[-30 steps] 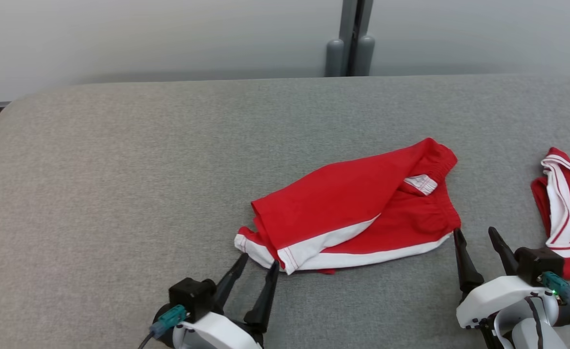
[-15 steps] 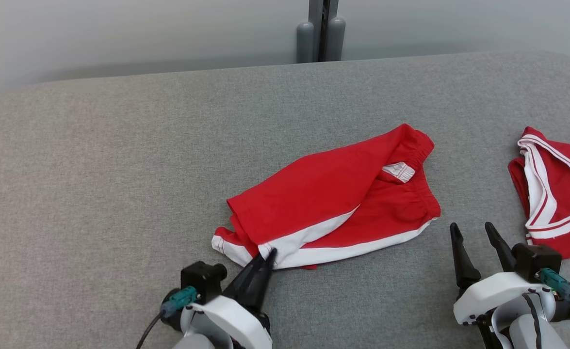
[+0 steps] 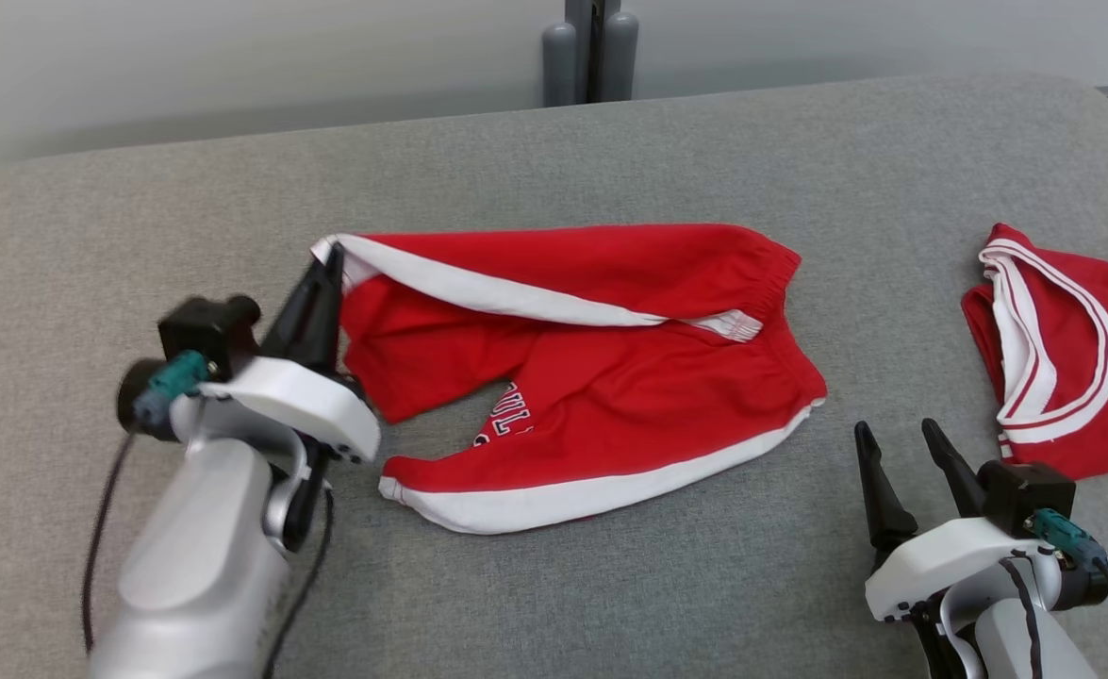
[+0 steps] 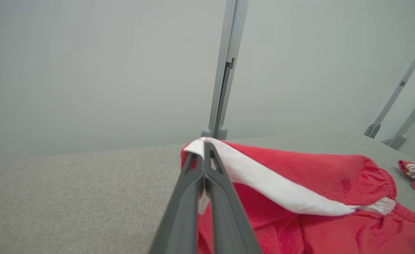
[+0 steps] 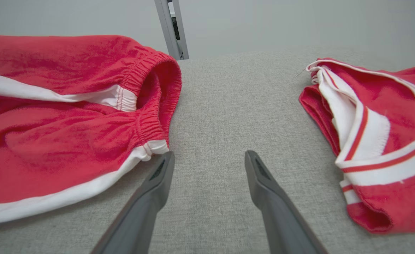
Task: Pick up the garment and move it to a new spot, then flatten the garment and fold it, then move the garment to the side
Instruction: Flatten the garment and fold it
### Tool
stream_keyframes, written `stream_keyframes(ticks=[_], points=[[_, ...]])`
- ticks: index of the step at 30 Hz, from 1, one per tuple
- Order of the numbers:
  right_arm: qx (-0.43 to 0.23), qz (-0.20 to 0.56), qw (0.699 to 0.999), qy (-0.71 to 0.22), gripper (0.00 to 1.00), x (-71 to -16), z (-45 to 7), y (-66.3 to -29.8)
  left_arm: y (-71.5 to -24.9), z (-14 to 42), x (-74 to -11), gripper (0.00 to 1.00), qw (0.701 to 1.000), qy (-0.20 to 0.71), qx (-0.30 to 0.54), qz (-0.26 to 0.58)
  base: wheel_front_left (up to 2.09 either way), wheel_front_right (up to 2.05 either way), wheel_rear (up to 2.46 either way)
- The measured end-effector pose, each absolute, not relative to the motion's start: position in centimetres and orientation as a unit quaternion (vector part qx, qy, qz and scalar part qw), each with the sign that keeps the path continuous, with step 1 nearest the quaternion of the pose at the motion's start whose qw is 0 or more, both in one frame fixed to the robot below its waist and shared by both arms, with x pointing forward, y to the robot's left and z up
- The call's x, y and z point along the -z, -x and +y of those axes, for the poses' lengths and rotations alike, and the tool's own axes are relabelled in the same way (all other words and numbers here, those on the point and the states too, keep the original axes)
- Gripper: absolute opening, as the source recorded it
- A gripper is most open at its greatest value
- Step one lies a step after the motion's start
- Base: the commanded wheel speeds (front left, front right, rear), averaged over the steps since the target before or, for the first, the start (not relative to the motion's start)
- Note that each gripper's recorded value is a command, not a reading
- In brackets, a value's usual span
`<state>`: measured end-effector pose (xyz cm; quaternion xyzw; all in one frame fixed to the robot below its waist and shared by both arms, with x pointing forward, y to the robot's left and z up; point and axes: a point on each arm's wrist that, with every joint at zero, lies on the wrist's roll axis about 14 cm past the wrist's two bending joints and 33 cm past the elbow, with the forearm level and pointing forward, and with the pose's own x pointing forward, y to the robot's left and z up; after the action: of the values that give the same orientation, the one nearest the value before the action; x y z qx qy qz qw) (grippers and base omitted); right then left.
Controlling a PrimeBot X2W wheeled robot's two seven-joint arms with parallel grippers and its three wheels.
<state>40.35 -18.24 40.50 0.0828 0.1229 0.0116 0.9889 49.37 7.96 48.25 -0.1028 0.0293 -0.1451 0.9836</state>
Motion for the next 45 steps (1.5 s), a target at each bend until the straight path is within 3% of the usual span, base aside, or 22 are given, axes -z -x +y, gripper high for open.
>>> stream_keyframes(ticks=[1, 2, 3, 4, 11, 15, 31, 45], points=[[-0.01, 0.124, 0.989, -0.083, 1.0, -40.4, -18.3, -40.3, -50.0, 8.4, -48.3, 0.0, 0.985, 0.093, 0.142, 0.029, 0.0, 0.0, 0.0], [-0.008, 0.125, 0.989, -0.084, 1.0, -40.4, -18.4, -40.2, -50.6, 9.0, -48.4, 0.13, 0.987, 0.089, 0.133, 0.029, 0.0, 0.0, 0.0], [-0.008, 0.125, 0.989, -0.084, 1.0, -40.4, -18.4, -40.2, -50.6, 9.0, -48.4, 0.13, 0.987, 0.089, 0.133, 0.029, 0.0, 0.0, 0.0], [-0.007, 0.125, 0.989, -0.084, 1.0, -40.4, -18.5, -40.2, -51.6, 10.5, -48.1, 1.0, 0.99, 0.078, 0.109, 0.035, 0.0, 0.0, 0.0], [-0.007, 0.114, 0.989, -0.091, 1.0, -41.1, -18.5, -40.1, -50.7, 13.4, -45.3, 1.0, 0.993, 0.072, 0.059, 0.078, 0.0, 0.0, 0.0], [-0.016, 0.102, 0.99, -0.093, 1.0, -42.0, -17.9, -39.8, -46.3, 13.0, -42.6, 1.0, 0.988, 0.087, 0.061, 0.112, 0.0, 0.0, 0.0], [-0.064, 0.07, 0.991, -0.096, 1.0, -44.3, -14.7, -38.1, -35.8, 15.5, -42.3, 1.0, 0.989, 0.11, 0.015, 0.097, 0.0, 0.0, 0.0], [-0.079, 0.046, 0.992, -0.091, 1.0, -45.8, -13.8, -37.4, -32.3, 17.5, -43.3, 1.0, 0.993, 0.088, -0.01, 0.075, 0.0, 0.0, 0.0]])
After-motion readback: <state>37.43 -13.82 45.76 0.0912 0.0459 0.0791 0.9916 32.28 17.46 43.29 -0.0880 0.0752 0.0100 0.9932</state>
